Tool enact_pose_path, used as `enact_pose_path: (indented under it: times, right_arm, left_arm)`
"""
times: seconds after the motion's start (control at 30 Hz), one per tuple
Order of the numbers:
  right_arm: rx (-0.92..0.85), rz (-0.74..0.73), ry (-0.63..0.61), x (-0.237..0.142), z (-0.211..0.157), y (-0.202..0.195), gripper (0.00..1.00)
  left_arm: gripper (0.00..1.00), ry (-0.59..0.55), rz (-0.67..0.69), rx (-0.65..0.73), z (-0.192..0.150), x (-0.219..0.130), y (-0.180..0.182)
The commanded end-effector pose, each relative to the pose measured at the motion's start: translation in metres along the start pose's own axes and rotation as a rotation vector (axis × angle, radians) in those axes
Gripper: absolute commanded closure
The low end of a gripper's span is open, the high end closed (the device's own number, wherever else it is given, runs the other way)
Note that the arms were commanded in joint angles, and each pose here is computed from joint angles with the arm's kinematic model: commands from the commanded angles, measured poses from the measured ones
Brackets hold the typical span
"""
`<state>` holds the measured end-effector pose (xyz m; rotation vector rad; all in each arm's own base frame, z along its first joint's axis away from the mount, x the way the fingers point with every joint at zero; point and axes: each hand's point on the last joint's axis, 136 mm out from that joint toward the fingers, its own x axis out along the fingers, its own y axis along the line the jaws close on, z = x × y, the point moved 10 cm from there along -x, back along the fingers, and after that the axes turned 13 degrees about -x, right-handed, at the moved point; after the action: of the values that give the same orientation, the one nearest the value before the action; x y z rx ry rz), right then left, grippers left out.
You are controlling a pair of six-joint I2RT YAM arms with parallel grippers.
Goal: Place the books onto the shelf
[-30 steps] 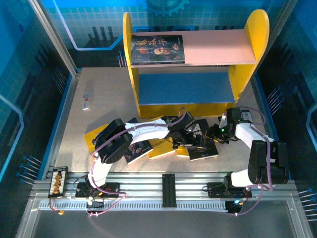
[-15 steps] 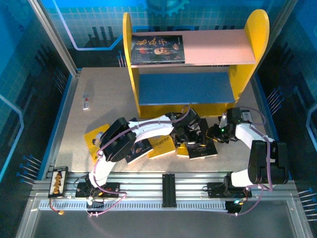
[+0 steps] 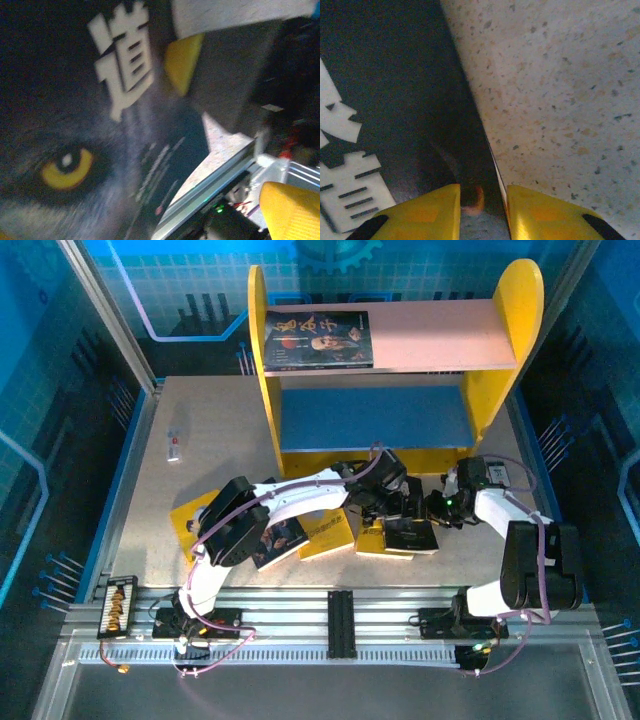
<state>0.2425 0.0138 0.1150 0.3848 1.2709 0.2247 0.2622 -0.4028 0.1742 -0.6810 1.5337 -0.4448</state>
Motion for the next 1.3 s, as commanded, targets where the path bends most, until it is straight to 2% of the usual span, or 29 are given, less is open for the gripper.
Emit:
enact_pose_path:
  times: [0.0, 0.17, 0.4, 0.53, 0.63, 0.8, 0.93, 1.07, 1.27]
  right_arm:
    - [0.014, 0.057, 0.140, 0.012, -0.024, 0.009, 0.71]
    - [0.010, 0.059, 0.141, 0.012, -0.024, 0.009, 0.71]
    - [0.010, 0.058, 0.141, 0.012, -0.023, 0.009, 0.70]
    - [0.008, 0.063, 0.139, 0.011, -0.023, 0.010, 0.67]
    - [0.006, 0.070, 0.137, 0.011, -0.023, 0.011, 0.63]
    - [0.003, 0.067, 0.136, 0.009, -0.022, 0.011, 0.60]
    - [-0.008, 0.057, 0.115, 0.002, -0.019, 0.014, 0.58]
    - [-0.013, 0.041, 0.085, -0.008, -0.016, 0.014, 0.56]
    - [0.001, 0.032, -0.018, -0.039, -0.013, 0.015, 0.52]
  left_arm:
    - [0.01, -0.037, -0.207, 0.053, 0.001, -0.023, -0.032]
    - [0.05, -0.058, -0.166, 0.037, 0.005, -0.022, -0.027]
    - [0.13, -0.148, 0.028, 0.060, 0.008, -0.021, -0.005]
    - [0.21, -0.180, 0.088, 0.084, 0.010, -0.021, 0.002]
    - [0.34, -0.180, 0.077, 0.096, 0.011, -0.017, 0.002]
    - [0.64, -0.176, 0.053, 0.094, 0.012, -0.012, 0.001]
    - [0.79, -0.181, 0.054, 0.096, 0.013, -0.010, 0.001]
    - [1.00, -0.193, 0.042, 0.109, 0.015, -0.009, -0.002]
    - [1.00, -0.197, 0.007, 0.174, 0.009, -0.025, -0.018]
